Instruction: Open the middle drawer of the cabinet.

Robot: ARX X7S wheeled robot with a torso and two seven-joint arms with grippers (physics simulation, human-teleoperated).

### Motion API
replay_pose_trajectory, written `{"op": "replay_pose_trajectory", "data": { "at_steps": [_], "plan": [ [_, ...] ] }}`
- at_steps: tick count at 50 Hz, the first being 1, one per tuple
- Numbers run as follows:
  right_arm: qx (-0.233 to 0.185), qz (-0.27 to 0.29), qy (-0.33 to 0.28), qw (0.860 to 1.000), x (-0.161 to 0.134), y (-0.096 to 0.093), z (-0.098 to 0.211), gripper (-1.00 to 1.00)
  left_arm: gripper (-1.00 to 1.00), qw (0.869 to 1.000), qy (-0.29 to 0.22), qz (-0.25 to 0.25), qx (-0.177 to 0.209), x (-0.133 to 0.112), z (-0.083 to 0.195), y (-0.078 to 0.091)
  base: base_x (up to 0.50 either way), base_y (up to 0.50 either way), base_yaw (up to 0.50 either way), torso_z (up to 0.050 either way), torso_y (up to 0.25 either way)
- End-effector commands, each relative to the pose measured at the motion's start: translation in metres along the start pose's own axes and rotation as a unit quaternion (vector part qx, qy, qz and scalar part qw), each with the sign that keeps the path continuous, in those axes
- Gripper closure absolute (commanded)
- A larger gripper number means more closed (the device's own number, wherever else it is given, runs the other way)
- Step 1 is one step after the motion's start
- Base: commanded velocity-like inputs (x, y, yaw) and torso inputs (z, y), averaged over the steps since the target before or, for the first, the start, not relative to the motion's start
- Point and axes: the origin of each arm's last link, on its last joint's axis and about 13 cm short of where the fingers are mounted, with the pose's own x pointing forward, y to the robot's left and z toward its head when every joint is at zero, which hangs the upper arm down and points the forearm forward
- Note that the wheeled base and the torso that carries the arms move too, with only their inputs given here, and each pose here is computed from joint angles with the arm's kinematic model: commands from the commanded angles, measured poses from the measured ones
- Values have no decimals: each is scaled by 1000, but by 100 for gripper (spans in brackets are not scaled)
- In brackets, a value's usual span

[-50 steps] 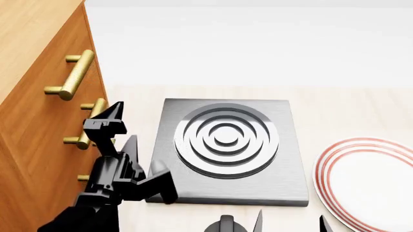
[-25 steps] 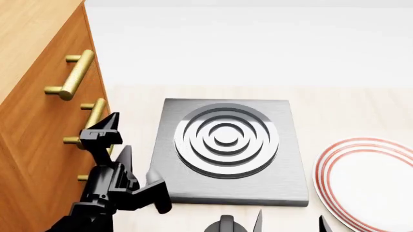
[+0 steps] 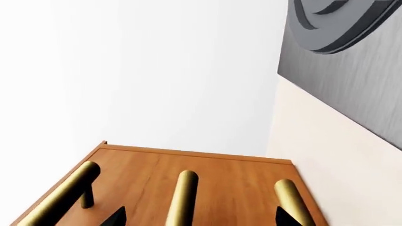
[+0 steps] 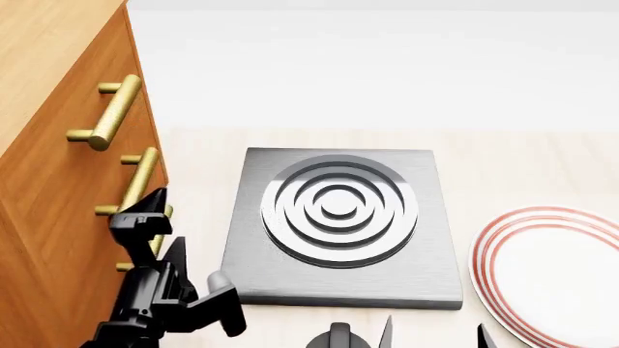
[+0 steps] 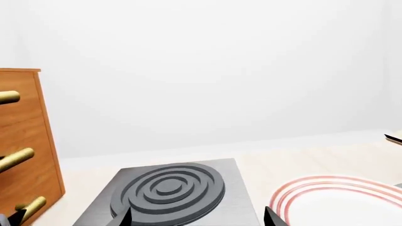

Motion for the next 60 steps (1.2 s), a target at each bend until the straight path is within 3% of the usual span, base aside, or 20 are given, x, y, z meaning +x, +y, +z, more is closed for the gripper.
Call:
{"op": "replay_pose_trajectory", "data": {
  "at_steps": [1,45,60],
  "plan": [
    [0,1,0,1000,0,0,1,-100,-100,1000,9,-3,0,-4,-5,-5,0,0,0,0,0],
    [-1,2,-1,1000,-1,1,2,-100,-100,999,37,28,16,6,-17,9,0,0,0,0,0],
    [-1,3,-2,1000,-1,1,2,-100,-100,999,37,23,21,3,-19,6,0,0,0,0,0]
  ]
}}
